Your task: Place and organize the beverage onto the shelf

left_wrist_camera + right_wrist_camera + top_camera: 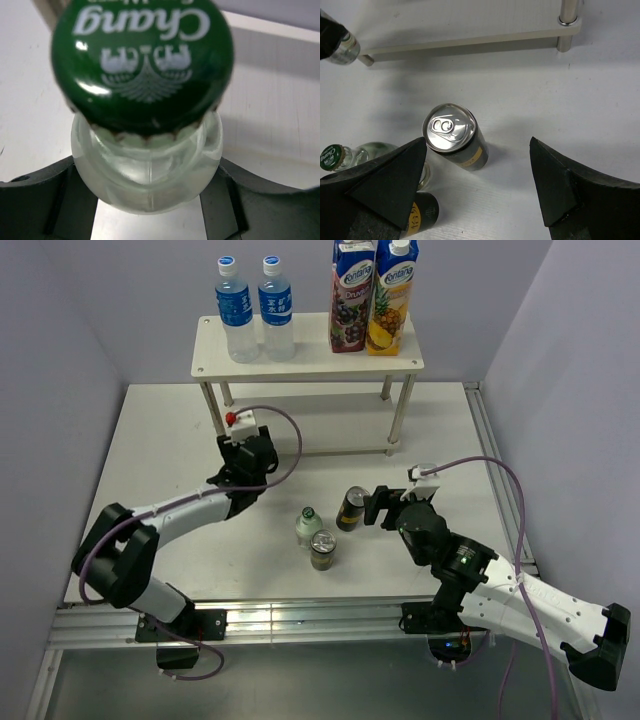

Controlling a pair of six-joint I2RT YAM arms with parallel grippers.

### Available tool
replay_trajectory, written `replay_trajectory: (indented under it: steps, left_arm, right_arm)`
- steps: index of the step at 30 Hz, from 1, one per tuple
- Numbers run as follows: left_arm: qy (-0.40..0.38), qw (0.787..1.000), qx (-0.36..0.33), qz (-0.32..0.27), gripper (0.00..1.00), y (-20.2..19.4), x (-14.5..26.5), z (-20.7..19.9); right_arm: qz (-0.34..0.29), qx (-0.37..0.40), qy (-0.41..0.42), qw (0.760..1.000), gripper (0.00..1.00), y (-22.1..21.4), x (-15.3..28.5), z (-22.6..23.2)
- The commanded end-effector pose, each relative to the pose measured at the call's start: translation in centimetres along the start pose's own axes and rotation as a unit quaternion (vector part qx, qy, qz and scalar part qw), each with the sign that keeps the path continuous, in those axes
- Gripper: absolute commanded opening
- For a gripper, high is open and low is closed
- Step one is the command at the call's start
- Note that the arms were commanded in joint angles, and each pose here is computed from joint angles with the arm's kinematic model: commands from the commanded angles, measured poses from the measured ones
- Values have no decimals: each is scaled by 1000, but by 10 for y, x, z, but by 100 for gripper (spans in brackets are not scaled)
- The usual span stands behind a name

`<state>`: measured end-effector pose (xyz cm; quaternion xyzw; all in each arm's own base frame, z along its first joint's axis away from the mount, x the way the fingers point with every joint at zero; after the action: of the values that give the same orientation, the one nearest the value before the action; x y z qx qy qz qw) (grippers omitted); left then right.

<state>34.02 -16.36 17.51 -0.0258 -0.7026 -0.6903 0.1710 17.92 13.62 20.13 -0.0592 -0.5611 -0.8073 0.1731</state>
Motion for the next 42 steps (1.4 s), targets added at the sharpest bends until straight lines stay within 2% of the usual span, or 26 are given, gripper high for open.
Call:
replay_trajectory:
  steps: [1,6,12,23,25,26,29,30,31,32,33,38,39,42]
  left_arm:
    - [-24,994,57,-91,0,71,-23,-14]
    - [-15,993,65,-98,0,81,-56,-14]
    - [-11,994,55,-96,0,71,-85,-22]
    - [5,993,66,-96,0,67,-115,-25]
    - [1,994,66,-91,4,65,-120,-24]
    - [-1,994,67,-90,6,64,-121,-24]
    - [-7,995,61,-83,32,61,-125,-24]
    - [-10,995,59,-84,51,61,-124,-24]
    - [-10,995,57,-80,61,59,-123,-22]
    - [-12,995,58,-80,68,59,-121,-22]
    - [-10,995,59,-83,81,62,-119,-20]
    - [-15,995,54,-81,90,64,-108,-15]
    - [-17,995,58,-85,98,69,-105,-13]
    - [-18,995,58,-82,99,72,-97,-9]
  right_arm:
    - [-22,-6,-7,1000,90,8,-2,-1]
    - [-25,-5,-10,1000,90,9,-1,-2]
    - [-23,-2,-11,1000,90,7,-1,-3]
    - [-24,-1,-16,1000,90,7,-2,-5]
    - [-23,-2,-14,1000,90,6,-3,-4]
    - [-23,-2,-14,1000,90,6,-3,-4]
    - [-23,-2,-13,1000,90,6,-3,-3]
    - [-24,-3,-13,1000,90,7,-2,-3]
    - [-24,-3,-12,1000,90,7,-2,-3]
    - [-23,-3,-12,1000,90,7,-2,-3]
    - [-24,-4,-11,1000,90,7,-2,-3]
    - [-23,-5,-8,1000,90,7,-2,-2]
    - [-24,-6,-8,1000,90,7,-2,-2]
    - [-24,-6,-7,1000,90,7,-1,-2]
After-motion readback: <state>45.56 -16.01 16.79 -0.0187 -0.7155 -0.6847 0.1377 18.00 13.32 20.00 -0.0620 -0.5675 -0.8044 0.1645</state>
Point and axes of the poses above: each gripper's point midway between its finger pads, its own x axis back along the fingers, its own z axis along the line the jaws close on, y = z × x, the point moved 5 cm from there along x, back along the fingers, and after that the axes turned 6 degrees about -x, right-handed, at the moved point
